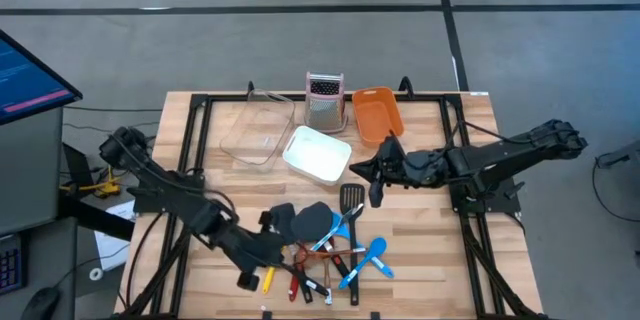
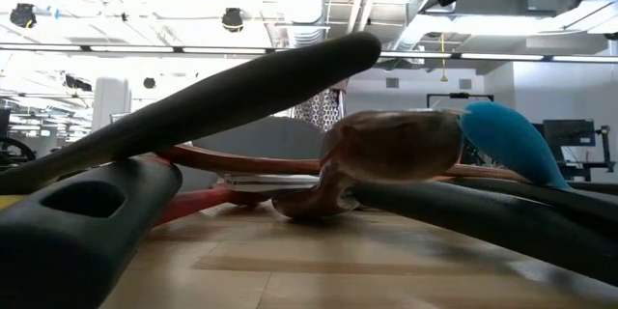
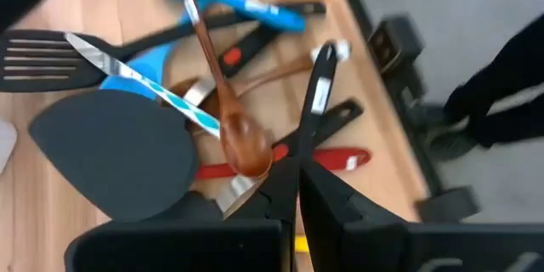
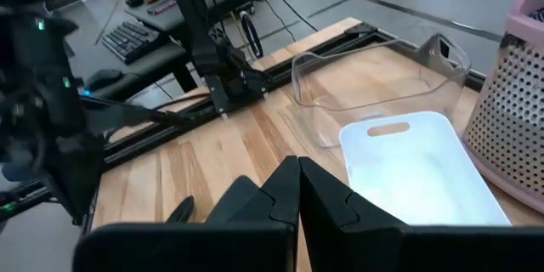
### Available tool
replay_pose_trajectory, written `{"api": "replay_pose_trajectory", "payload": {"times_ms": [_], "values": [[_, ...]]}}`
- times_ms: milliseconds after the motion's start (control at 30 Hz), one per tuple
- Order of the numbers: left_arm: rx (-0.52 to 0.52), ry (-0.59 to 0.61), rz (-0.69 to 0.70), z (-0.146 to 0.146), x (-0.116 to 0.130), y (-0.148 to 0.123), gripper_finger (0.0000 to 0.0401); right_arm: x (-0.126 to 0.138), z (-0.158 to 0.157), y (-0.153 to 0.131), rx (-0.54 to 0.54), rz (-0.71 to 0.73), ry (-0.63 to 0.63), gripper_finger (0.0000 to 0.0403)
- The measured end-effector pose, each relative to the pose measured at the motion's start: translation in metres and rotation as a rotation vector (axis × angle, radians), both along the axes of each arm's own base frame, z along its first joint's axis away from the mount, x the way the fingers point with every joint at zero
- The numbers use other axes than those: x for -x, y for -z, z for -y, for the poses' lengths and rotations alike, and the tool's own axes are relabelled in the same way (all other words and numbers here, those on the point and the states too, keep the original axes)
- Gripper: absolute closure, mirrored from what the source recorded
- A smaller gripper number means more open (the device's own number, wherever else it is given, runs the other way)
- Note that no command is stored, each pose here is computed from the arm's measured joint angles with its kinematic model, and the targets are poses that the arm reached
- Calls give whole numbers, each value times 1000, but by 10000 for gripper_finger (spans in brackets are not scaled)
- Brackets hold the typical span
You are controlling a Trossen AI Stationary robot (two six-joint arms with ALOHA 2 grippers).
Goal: Pick & Place Kitchen Items
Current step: Put the black slotted spoon into the white bin
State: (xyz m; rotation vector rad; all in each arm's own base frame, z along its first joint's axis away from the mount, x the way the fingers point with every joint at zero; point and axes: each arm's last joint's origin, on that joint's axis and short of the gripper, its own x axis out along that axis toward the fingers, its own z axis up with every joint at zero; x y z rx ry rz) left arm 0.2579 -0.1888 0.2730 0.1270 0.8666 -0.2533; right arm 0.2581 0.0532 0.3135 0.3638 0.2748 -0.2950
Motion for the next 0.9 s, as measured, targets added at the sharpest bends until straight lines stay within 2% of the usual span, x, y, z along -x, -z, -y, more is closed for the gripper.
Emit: {"api": "replay_pose_trajectory", "payload": {"times_ms": [267, 567, 700, 900], "values": [[-105, 75, -61, 10, -8, 27, 399, 0, 1, 0, 1, -2, 3, 403], [-102, 90, -106, 11, -12, 36, 396, 0, 2, 0, 1, -3, 5, 403], [-116, 90, -127, 12, -14, 44, 373, 0, 2, 0, 1, -3, 5, 403], [-135, 97, -163, 16, -17, 56, 308, 0, 2, 0, 1, -4, 5, 403]]}}
